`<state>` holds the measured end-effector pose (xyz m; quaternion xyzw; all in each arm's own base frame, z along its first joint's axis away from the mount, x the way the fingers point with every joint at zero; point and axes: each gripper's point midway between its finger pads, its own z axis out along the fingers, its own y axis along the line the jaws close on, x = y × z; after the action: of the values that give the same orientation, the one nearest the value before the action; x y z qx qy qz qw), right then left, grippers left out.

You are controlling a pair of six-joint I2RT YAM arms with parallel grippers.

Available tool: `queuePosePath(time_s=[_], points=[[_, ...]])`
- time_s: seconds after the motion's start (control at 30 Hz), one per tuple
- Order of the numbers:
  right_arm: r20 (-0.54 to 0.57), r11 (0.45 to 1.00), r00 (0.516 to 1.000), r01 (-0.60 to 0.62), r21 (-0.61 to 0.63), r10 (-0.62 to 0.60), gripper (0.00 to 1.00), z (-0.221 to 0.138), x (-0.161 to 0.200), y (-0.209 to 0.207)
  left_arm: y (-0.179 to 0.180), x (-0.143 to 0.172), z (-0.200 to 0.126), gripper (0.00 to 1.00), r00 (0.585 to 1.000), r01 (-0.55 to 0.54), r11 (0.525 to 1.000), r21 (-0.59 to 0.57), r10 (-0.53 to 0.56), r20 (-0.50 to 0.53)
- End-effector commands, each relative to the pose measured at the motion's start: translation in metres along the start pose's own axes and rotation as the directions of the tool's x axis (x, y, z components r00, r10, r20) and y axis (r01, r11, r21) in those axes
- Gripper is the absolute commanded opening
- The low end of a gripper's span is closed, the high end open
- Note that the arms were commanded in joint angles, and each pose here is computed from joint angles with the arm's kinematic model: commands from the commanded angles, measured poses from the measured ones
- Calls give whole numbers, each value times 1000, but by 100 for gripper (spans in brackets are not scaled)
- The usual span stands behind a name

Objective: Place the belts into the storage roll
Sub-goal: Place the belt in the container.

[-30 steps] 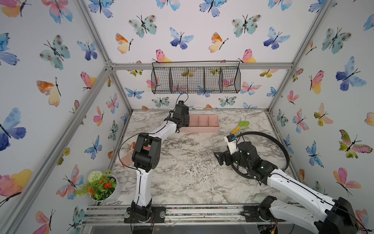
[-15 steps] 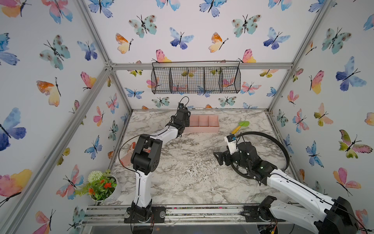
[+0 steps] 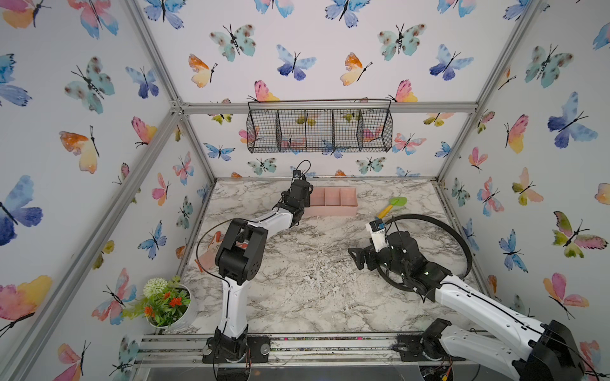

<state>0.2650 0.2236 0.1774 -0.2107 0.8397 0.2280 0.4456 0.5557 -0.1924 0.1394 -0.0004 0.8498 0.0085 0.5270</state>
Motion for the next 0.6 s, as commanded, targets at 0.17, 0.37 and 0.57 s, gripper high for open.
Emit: queuePosePath(time_s=[0.17, 0.37, 0.57], points=[[-14, 1000, 1000, -9, -13, 9, 99, 3, 6, 1, -7, 57, 17, 0, 984, -71, 996, 53, 79, -158], [-14, 1000, 1000, -12, -13, 12, 99, 4, 7, 1, -8, 58, 28, 0, 981, -66, 995, 81, 79, -177], [-17, 1000, 1000, -11, -12, 11, 99, 5, 8, 1, -7, 64, 31, 0, 984, -10, 996, 88, 25, -176]])
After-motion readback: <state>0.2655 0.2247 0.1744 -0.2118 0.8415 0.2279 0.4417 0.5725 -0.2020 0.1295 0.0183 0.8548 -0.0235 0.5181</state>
